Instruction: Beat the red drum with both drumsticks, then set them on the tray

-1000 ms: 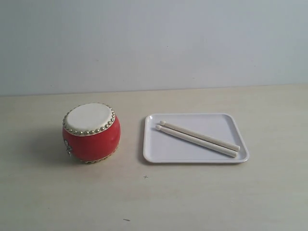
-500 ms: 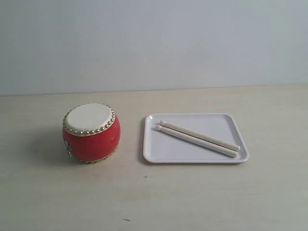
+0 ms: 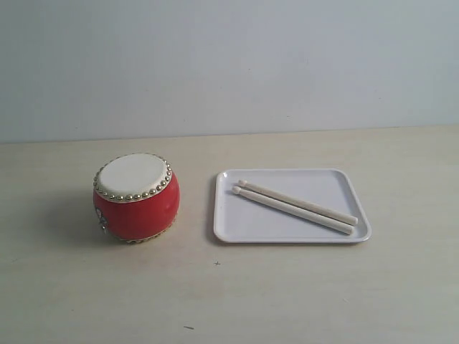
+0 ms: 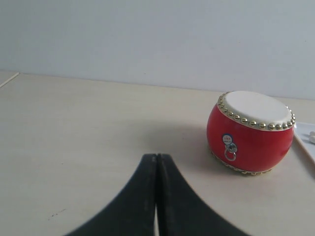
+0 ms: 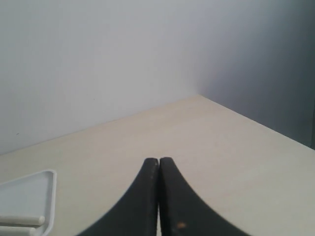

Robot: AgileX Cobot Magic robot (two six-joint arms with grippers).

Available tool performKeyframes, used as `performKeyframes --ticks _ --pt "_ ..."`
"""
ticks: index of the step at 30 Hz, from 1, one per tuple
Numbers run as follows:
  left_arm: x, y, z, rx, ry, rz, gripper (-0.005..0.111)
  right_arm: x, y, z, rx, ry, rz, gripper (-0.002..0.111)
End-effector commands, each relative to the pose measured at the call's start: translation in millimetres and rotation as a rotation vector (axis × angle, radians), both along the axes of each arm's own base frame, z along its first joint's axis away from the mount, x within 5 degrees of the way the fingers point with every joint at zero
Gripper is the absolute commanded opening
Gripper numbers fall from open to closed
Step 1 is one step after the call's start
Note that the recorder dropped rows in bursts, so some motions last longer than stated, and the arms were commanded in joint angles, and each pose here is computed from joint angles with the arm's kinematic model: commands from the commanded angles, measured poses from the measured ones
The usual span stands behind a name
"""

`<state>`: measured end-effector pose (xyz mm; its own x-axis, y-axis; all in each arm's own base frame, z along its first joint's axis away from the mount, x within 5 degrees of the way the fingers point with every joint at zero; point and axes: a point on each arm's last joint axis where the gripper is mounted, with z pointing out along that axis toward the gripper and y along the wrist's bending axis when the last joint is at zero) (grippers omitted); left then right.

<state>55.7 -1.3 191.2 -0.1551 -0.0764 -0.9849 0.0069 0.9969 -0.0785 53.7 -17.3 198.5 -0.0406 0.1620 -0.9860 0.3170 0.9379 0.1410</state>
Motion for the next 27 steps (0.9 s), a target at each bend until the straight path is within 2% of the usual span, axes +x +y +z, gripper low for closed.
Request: performKeyframes --ticks 1,8,27 --pt "-0.3 0.2 0.6 0.0 -0.006 0.003 0.0 1.1 5.0 -0.8 0.001 -0.007 0.091 0.0" --pt "-0.3 0.2 0.6 0.0 -0.006 0.003 0.0 2.3 13.3 -0.8 0.001 -0.007 0.24 0.0" --pt "-0.3 0.2 0.6 0.0 -0.006 0.003 0.0 2.3 12.9 -0.8 0.001 -0.007 0.233 0.0"
